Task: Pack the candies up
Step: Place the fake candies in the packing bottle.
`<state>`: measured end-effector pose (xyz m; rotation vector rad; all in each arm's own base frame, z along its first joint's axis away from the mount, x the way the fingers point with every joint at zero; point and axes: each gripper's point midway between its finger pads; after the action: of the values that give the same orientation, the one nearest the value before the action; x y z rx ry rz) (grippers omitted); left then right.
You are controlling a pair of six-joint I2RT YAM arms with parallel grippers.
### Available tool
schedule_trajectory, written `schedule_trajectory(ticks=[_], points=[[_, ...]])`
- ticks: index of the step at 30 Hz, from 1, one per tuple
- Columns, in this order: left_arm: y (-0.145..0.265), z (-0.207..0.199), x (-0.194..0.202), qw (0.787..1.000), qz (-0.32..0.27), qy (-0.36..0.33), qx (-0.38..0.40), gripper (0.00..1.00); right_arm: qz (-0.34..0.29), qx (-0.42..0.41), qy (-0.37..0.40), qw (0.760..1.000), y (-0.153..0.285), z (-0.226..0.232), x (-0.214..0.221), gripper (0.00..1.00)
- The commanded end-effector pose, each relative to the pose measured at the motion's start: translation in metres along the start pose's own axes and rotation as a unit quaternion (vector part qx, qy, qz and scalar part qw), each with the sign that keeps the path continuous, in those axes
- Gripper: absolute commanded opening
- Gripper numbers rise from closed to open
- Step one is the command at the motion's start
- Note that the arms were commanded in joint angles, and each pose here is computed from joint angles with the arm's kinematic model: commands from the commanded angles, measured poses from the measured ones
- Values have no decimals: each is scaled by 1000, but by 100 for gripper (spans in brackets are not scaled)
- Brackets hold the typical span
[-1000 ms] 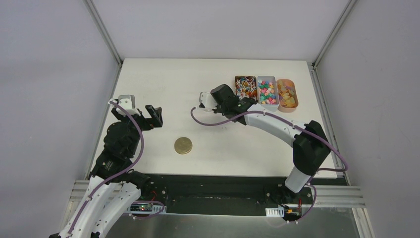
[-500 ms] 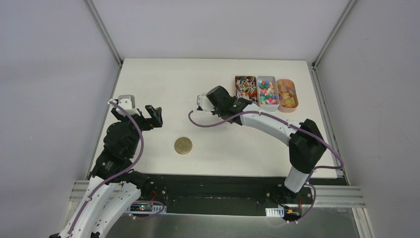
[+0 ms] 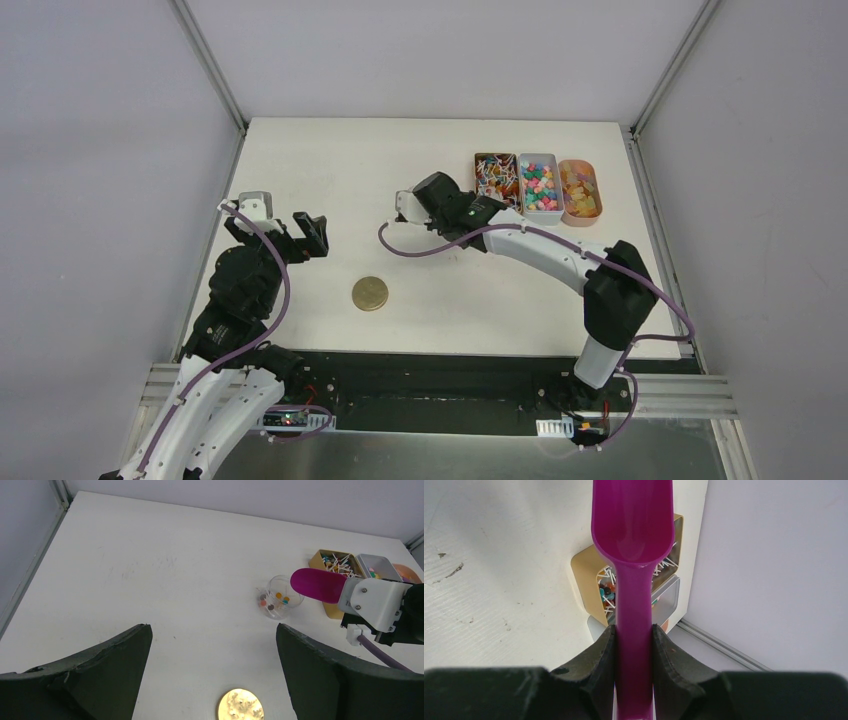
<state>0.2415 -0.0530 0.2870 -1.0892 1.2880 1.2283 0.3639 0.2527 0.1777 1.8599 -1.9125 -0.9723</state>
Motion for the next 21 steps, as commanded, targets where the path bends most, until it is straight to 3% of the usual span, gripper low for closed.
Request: schedule_trajectory(ticks=[1, 10, 21], points=[[2, 5, -10, 1000, -17, -2, -10, 99, -18, 24, -17, 999, 16, -22, -12, 0], [2, 5, -10, 1000, -17, -2, -9, 99, -38, -23, -89, 995, 36, -21, -15, 0], [3, -16, -18, 997, -21, 70, 34, 92, -123, -142, -196, 963, 73, 8, -29, 0]])
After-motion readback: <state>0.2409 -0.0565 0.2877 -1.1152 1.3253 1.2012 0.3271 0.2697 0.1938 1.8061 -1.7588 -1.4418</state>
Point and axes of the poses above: each gripper's point midway between its finger pads, its own y axis back along the fingers, its own z axis along the line the jaws close on, x = y × z, and after that the axes turned 13 degrees about -y, right-handed
